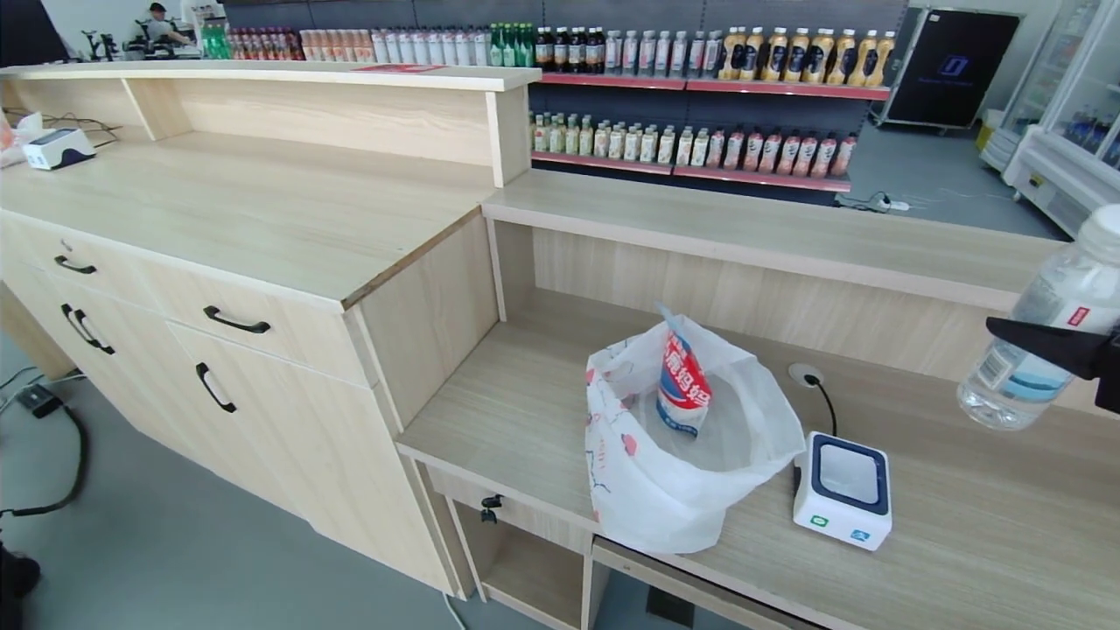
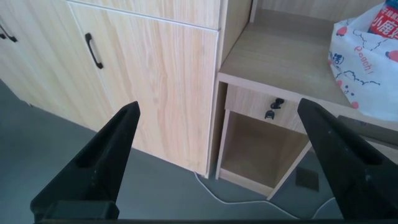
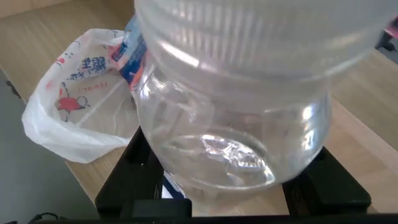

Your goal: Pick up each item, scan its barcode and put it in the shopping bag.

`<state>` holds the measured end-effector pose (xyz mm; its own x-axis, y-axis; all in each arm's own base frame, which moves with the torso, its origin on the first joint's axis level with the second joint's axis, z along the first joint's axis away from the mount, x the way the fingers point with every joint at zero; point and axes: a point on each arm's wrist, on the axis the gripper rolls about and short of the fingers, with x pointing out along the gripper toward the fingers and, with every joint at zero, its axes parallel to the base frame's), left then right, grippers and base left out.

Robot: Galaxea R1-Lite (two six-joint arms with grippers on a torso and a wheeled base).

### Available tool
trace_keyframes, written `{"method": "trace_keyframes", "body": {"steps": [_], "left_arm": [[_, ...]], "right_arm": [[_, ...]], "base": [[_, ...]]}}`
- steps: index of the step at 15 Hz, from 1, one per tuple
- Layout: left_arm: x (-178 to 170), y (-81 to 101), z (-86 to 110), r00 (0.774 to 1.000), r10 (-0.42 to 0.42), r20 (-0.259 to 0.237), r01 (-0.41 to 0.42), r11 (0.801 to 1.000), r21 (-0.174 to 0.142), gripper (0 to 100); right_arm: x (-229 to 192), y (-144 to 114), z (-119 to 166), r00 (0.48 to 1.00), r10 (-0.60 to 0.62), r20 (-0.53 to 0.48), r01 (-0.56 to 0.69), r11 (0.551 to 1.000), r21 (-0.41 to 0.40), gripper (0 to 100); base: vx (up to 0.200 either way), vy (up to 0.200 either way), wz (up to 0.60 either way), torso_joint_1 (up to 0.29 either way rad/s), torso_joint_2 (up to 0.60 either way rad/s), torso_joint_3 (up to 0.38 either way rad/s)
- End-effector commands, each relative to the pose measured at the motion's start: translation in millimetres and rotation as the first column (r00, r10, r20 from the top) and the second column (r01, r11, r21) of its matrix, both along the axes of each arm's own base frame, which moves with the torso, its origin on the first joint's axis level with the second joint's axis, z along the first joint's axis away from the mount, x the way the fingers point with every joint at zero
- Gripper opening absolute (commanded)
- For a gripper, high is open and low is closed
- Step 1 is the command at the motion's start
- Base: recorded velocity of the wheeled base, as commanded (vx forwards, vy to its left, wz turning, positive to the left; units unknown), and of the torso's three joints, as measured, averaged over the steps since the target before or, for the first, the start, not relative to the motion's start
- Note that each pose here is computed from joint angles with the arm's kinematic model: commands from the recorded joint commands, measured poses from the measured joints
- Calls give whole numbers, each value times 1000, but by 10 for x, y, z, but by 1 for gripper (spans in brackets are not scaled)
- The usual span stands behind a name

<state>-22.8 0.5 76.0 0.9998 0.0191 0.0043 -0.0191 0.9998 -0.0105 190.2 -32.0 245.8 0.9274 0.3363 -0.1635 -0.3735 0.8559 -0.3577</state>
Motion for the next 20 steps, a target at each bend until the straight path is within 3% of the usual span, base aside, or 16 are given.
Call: {"method": "trace_keyframes", "body": {"steps": [1,5,10,13,14,20], "left_arm": [[0,0,1,1000,-1,2,1,1000,0,100],[0,0,0,1000,-1,0,1,1000,0,100],[0,0,1,1000,-1,2,1,1000,0,100],[0,0,1,1000,-1,2,1,1000,0,100],[0,0,0,1000,-1,0,1,1000,0,100],[0,0,1,1000,-1,2,1,1000,0,100]], "right_arm": [[-12,119,31,998,59,8,-59,998,10,0],[59,295,-36,988,149,-41,-146,988,57,0],[540,376,-593,944,202,-262,-181,978,102,0],[610,433,-790,932,257,-254,-244,966,84,0],[630,439,-1039,924,318,-214,-315,948,48,0],[743,446,-1327,885,411,-218,-412,910,41,0]], "base": [[0,0,600,2,7,-12],[0,0,150,3,1,-1],[0,0,0,0,0,0],[0,0,0,0,0,0],[0,0,0,0,0,0],[0,0,0,0,0,0]]}}
